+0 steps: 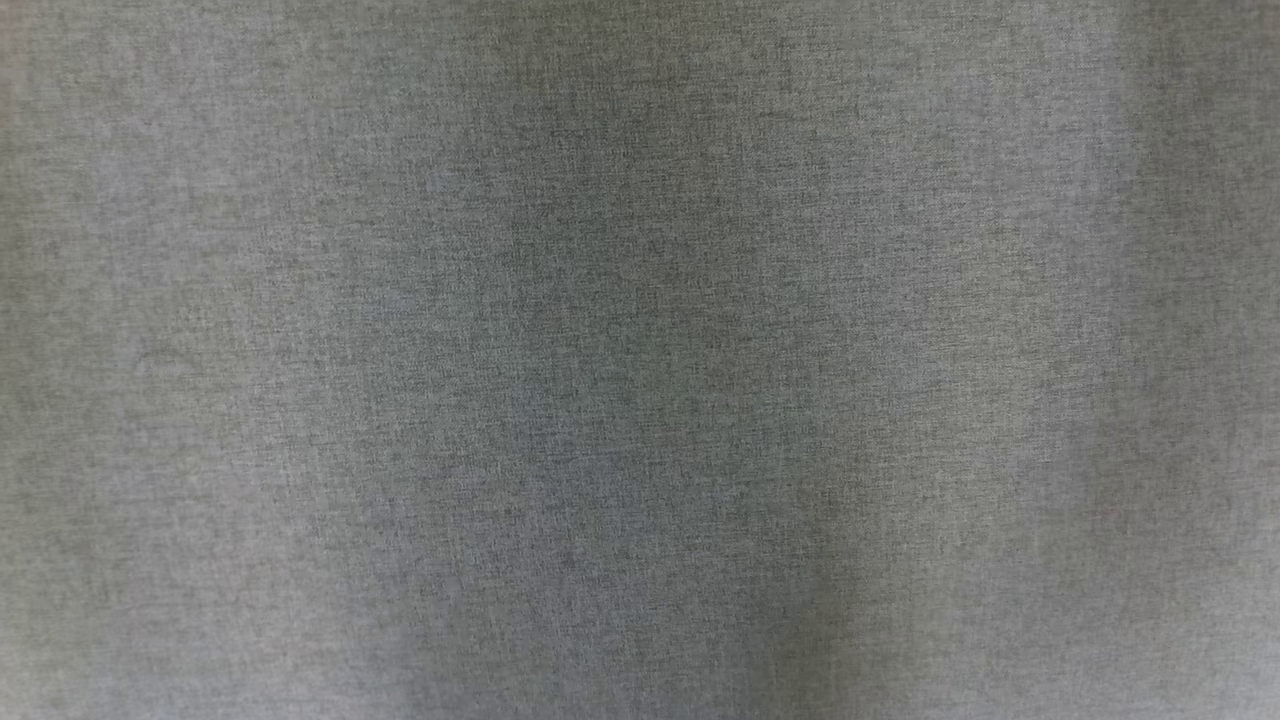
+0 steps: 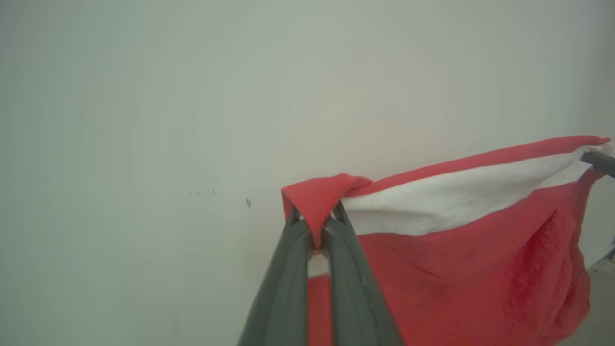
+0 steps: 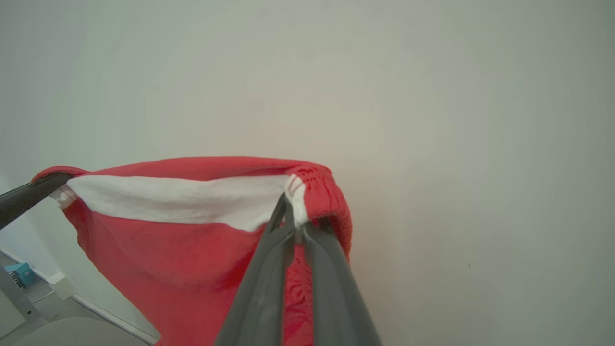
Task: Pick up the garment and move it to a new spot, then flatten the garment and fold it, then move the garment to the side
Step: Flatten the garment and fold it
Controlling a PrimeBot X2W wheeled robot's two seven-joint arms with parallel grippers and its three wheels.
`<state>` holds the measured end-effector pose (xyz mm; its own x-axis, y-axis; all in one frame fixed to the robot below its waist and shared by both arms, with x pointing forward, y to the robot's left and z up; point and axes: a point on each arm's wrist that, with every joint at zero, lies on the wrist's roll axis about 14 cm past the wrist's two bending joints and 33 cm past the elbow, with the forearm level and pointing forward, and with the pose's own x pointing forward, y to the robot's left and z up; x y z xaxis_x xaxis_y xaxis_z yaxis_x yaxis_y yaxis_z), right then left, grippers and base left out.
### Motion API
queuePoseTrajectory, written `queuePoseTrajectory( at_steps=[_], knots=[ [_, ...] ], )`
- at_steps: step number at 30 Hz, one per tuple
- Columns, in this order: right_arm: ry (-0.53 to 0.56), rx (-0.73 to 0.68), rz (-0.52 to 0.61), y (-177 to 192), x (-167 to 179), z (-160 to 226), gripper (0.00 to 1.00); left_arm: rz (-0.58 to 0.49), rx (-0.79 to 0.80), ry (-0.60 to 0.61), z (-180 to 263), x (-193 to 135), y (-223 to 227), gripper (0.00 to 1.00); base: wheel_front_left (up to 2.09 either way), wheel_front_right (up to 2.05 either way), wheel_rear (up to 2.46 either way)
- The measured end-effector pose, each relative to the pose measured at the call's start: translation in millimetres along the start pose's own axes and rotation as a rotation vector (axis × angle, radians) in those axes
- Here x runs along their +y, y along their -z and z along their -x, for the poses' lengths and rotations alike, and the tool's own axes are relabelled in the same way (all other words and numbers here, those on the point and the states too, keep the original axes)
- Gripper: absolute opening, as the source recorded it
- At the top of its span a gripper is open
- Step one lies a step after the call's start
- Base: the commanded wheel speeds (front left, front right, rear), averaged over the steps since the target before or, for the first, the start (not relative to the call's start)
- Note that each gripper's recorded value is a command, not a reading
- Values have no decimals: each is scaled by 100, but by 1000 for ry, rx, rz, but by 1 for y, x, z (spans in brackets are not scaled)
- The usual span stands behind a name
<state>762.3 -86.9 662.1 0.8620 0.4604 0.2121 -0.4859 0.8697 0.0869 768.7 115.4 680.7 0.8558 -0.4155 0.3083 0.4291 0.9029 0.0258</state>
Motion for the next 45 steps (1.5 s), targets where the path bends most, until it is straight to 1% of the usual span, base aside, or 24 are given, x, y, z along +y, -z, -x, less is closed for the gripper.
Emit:
queuePoseTrajectory(
  at_steps=[5, 7, 10, 15, 19, 24, 28, 30, 32, 38, 40, 45],
  knots=[
    [-8, -12, 3, -4, 4, 0, 0, -3, -12, 4, 0, -2, -3, 0, 0, 0, 0],
    [-14, -9, 4, -5, 6, 2, 0, 20, -27, 2, 1, -3, -6, 0, 0, 0, 0],
    [-28, 3, 12, -1, 10, 8, 0, 45, -13, 2, 10, -4, 3, 0, 0, 0, 0],
    [-66, 31, -17, 11, 22, 24, 0, 76, 29, -7, 36, 2, 23, 0, 0, 0, 0],
    [-112, 90, -56, 35, 36, 47, 0, 127, 89, -8, 66, 0, 48, 0, 0, 0, 0],
    [-167, 159, -140, 69, 59, 90, 0, 203, 97, -49, 111, 3, 55, 0, 0, 0, 0],
    [-186, 236, -208, 97, 75, 137, 0, 246, 160, -78, 161, -15, 79, 0, 0, 0, 0],
    [-192, 264, -236, 105, 83, 160, 0, 278, 159, -106, 182, -22, 79, 0, 0, 0, 0],
    [-199, 291, -253, 110, 91, 182, 0, 282, 173, -116, 205, -34, 81, 0, 0, 0, 0],
    [-194, 382, -311, 127, 112, 247, 0, 355, 243, -157, 276, -75, 96, 0, 0, 0, 0],
    [-186, 408, -337, 130, 119, 267, 0, 372, 280, -156, 300, -90, 102, 0, 0, 0, 0],
    [-157, 488, -393, 143, 135, 322, 0, 408, 356, -182, 353, -117, 112, 0, 0, 0, 0]
  ],
)
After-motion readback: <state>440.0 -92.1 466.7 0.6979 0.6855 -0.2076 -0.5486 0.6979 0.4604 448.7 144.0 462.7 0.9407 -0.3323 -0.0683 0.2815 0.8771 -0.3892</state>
